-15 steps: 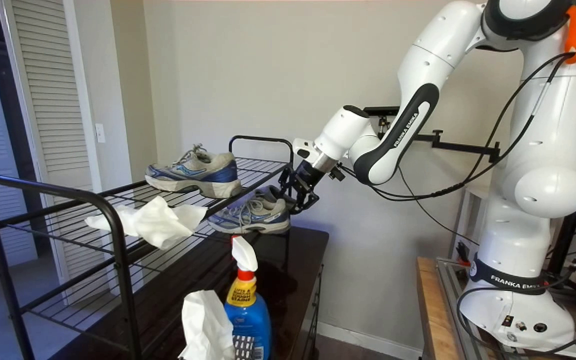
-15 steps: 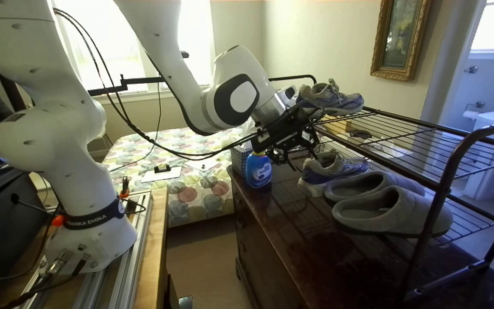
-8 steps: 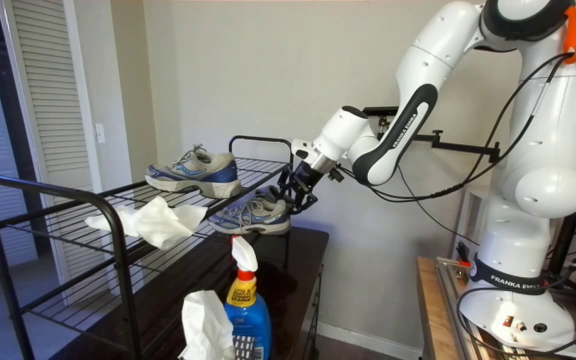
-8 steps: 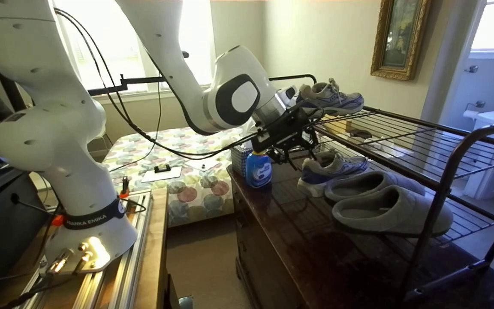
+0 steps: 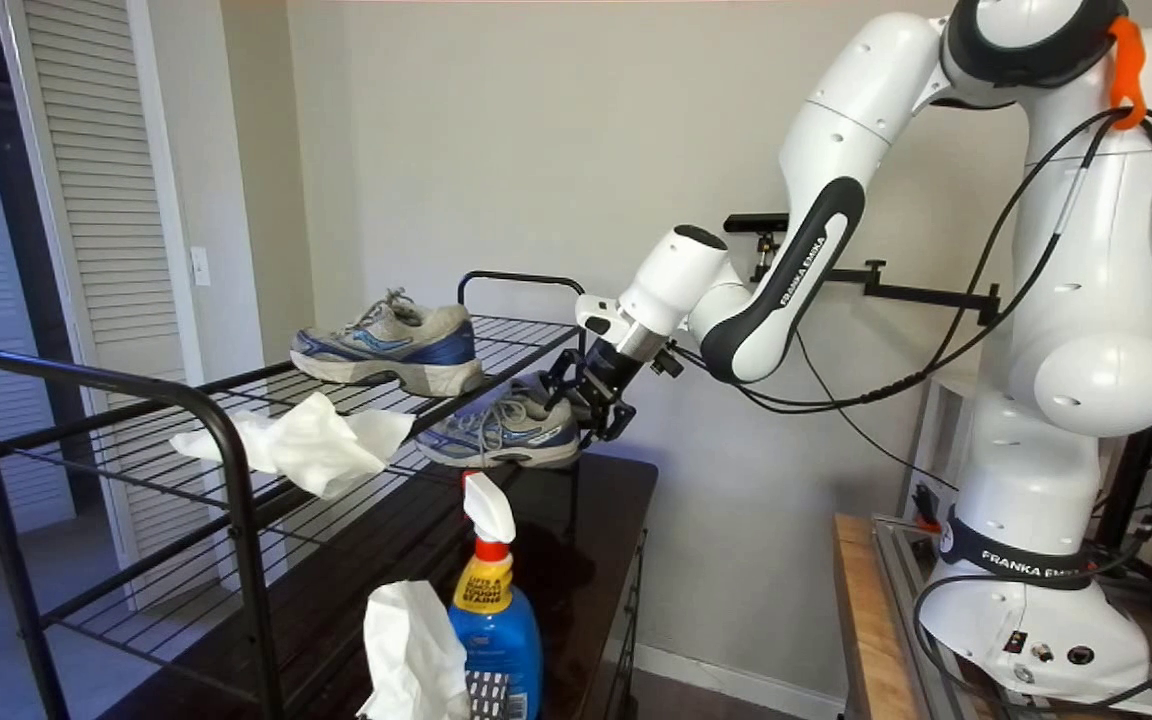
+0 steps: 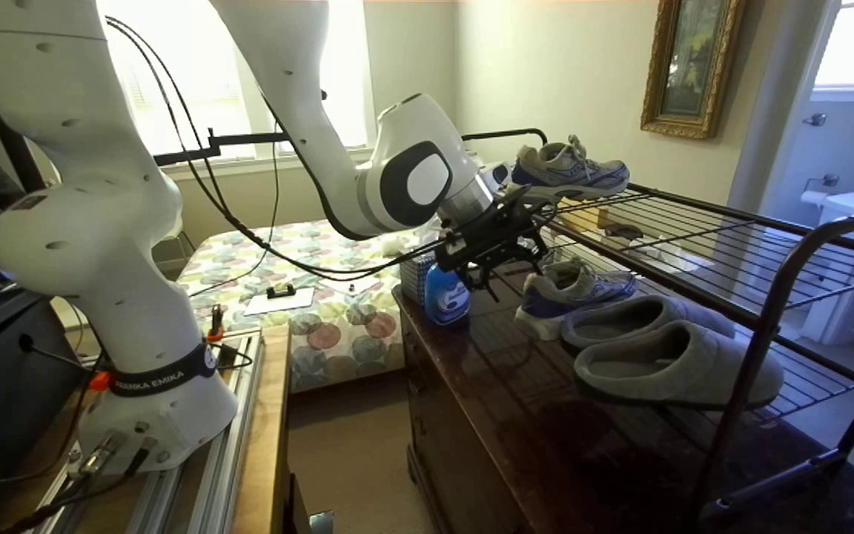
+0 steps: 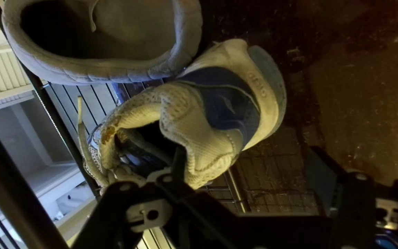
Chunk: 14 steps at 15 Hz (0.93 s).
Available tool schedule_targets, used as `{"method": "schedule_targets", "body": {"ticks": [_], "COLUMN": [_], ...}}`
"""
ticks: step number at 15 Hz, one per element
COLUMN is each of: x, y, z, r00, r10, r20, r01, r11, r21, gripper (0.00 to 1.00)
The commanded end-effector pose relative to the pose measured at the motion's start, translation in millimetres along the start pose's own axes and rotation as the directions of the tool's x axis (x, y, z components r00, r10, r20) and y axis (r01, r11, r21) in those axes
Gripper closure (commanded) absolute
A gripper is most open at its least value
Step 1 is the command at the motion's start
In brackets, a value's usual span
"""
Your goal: Get the sneaker that's on the second shelf and place it on the top shelf
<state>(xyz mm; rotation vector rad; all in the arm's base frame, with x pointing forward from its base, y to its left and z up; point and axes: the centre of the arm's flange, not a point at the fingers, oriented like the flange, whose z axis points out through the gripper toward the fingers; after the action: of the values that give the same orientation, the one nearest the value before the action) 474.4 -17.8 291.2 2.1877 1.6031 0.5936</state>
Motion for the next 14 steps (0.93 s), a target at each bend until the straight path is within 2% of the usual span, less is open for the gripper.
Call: {"method": "schedule_targets", "body": {"ticks": [1, 6, 9, 12, 14], "x": [9.7, 11.6, 11.0, 13.3, 17.2], "y": [-4.2, 1.0, -0.5, -7.3, -14.4], "z": [21.1, 23.3, 22.3, 15.5, -0.9], "r00": [1.000, 1.000, 0.998, 0.996, 0.997], "r10": [0.007, 0.000, -0.011, -0.034, -0.044], "r20": [0.014, 0.020, 0.055, 0.078, 0.061], "r01": [-0.007, 0.001, 0.010, 0.028, 0.038], "r11": [1.000, 1.000, 1.000, 0.997, 0.995], "r21": [-0.006, -0.014, 0.010, 0.070, 0.090], "gripper": [0.45, 0.80, 0.95, 0.96, 0.95]}}
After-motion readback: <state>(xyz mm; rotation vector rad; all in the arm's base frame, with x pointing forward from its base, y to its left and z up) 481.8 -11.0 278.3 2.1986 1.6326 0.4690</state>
